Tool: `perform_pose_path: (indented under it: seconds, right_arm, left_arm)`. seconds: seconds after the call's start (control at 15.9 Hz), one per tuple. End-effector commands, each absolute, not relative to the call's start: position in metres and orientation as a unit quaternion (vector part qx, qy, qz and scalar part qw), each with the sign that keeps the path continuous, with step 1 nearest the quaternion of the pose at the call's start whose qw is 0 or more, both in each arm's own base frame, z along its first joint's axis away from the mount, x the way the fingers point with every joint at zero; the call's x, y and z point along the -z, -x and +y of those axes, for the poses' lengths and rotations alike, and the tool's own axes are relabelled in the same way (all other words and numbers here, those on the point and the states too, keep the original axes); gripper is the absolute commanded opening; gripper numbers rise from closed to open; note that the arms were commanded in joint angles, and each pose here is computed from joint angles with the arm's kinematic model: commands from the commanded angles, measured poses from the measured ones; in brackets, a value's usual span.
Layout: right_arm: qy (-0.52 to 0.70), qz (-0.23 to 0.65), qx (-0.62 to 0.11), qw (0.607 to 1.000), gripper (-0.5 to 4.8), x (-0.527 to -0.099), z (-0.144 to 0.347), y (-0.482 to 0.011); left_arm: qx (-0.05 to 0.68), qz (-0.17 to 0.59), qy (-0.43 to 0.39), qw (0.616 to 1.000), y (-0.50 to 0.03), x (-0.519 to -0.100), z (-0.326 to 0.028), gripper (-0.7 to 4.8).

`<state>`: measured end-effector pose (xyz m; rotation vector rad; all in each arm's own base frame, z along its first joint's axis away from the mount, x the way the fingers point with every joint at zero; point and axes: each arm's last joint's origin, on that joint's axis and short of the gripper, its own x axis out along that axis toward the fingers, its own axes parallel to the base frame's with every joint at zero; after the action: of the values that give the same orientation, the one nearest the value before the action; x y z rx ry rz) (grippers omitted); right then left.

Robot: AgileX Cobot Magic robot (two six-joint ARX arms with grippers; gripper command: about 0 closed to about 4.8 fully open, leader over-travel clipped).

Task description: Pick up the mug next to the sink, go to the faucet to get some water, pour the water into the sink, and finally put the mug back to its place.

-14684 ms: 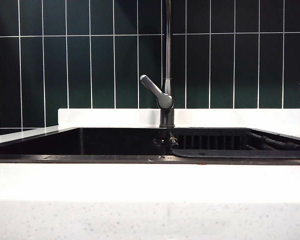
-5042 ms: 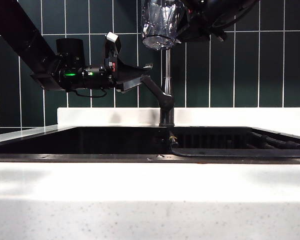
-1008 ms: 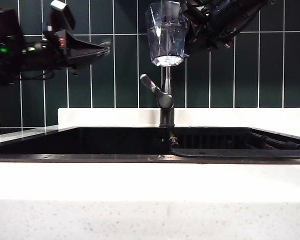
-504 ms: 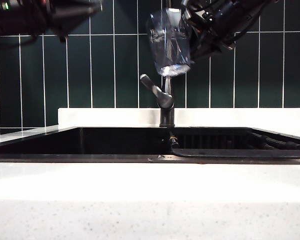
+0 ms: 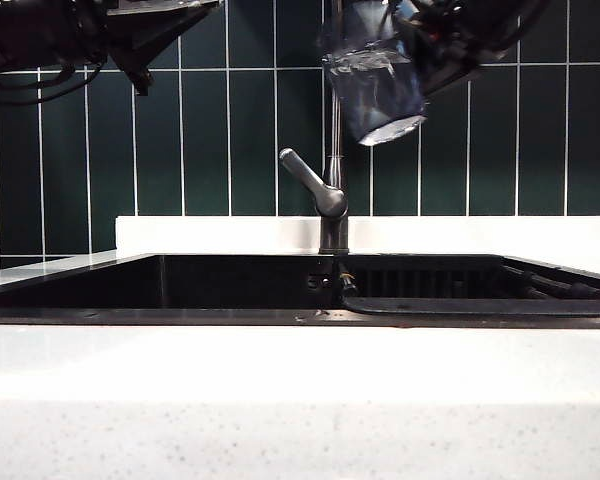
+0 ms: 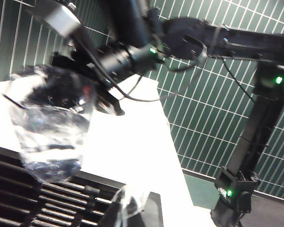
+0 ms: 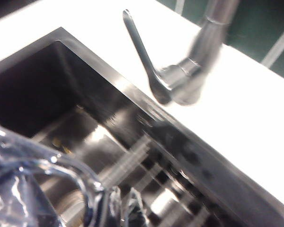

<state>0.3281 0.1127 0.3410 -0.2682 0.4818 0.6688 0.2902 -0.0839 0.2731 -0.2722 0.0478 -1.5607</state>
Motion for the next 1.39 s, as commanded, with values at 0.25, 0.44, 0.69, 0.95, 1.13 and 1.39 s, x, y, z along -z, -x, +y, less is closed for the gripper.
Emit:
perform_pose_path:
  seconds: [0.25, 0.44, 0.69, 0.95, 1.13, 1.39]
  right_arm:
    - [0.166, 0.262, -0.277, 0.909, -0.04, -0.307, 0.103, -0.302]
    - [0.171, 0.261, -0.264, 0.913, -0.04, -0.299, 0.098, -0.289]
    - [0.185, 0.264, -0.256, 0.911, -0.04, -0.298, 0.096, -0.281]
    - [0.263, 0.26, -0.25, 0.895, -0.04, -0.297, 0.119, -0.27]
    - [0.278, 0.263, -0.234, 0.894, -0.04, -0.297, 0.119, -0.269]
    - [0.339, 0.279, -0.193, 0.878, -0.04, -0.294, 0.115, -0.269]
  left_arm:
    - [0.706, 0.026, 0.12, 0.698, -0.285, -0.271, -0.085, -0.05]
    - [0.709, 0.042, 0.126, 0.693, -0.28, -0.263, -0.086, -0.05]
    - [0.706, 0.063, 0.141, 0.691, -0.276, -0.25, -0.088, -0.05]
    - [0.703, 0.073, 0.146, 0.692, -0.272, -0.241, -0.089, -0.05]
    - [0.705, 0.078, 0.149, 0.689, -0.272, -0.24, -0.091, -0.05]
    - [0.706, 0.079, 0.149, 0.688, -0.272, -0.24, -0.092, -0.05]
